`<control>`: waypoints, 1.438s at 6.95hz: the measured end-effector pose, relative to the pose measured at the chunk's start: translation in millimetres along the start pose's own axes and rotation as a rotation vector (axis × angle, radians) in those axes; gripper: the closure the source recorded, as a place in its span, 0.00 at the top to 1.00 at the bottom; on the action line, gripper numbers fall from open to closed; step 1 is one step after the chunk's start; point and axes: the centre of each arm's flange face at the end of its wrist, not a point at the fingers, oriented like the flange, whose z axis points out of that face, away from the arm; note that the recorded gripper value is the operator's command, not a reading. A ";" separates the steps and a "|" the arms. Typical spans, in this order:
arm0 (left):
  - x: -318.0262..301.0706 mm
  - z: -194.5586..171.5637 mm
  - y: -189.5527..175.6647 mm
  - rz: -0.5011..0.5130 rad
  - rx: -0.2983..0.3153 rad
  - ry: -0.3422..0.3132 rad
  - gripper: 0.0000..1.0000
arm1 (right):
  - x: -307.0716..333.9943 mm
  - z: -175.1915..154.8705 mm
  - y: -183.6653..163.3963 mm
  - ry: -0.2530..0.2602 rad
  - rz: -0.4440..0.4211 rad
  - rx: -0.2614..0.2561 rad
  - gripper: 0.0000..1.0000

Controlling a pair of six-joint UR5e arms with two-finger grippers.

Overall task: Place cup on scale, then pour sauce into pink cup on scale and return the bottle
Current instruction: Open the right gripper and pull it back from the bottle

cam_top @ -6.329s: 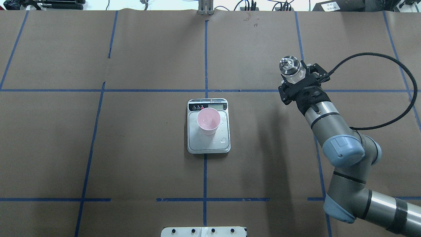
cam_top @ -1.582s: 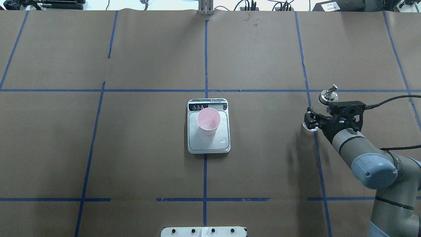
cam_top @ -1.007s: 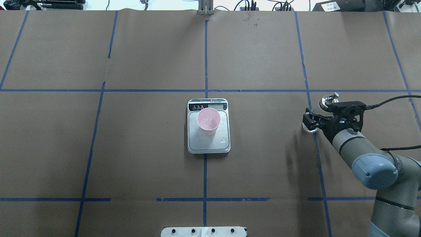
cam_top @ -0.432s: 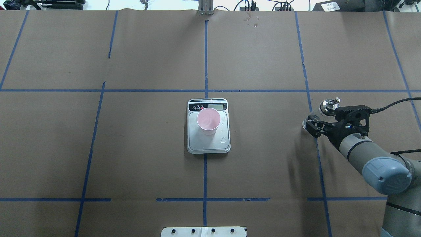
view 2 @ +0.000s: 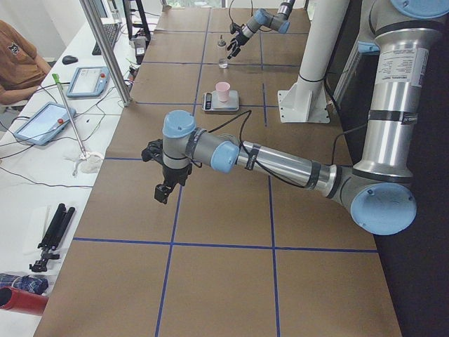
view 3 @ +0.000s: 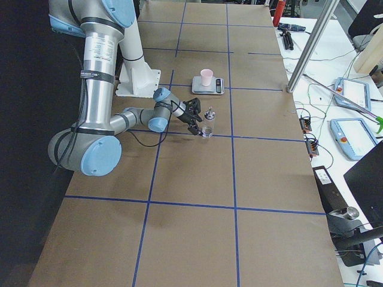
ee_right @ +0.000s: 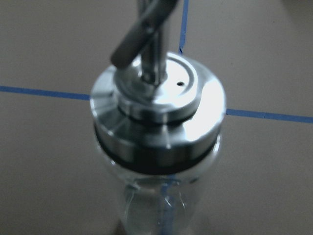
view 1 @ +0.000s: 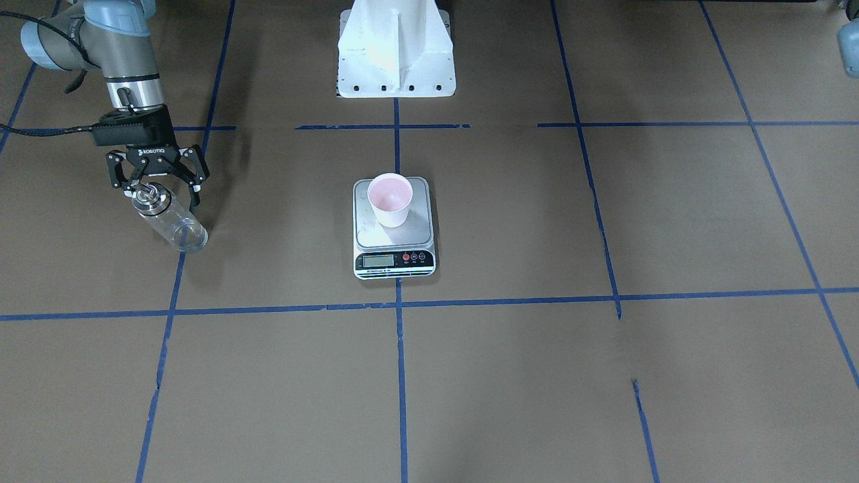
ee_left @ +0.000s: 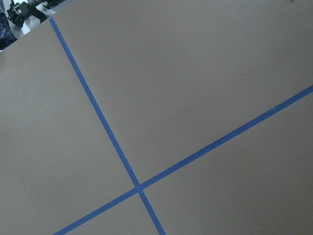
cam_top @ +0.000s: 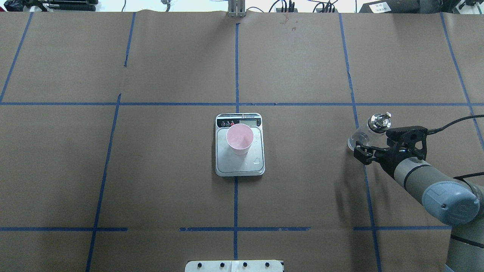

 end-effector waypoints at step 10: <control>-0.1 1.7 4.9 -0.002 -0.002 0.004 1.00 | 6.6 -105.1 -1.8 -0.008 -0.010 -0.452 1.00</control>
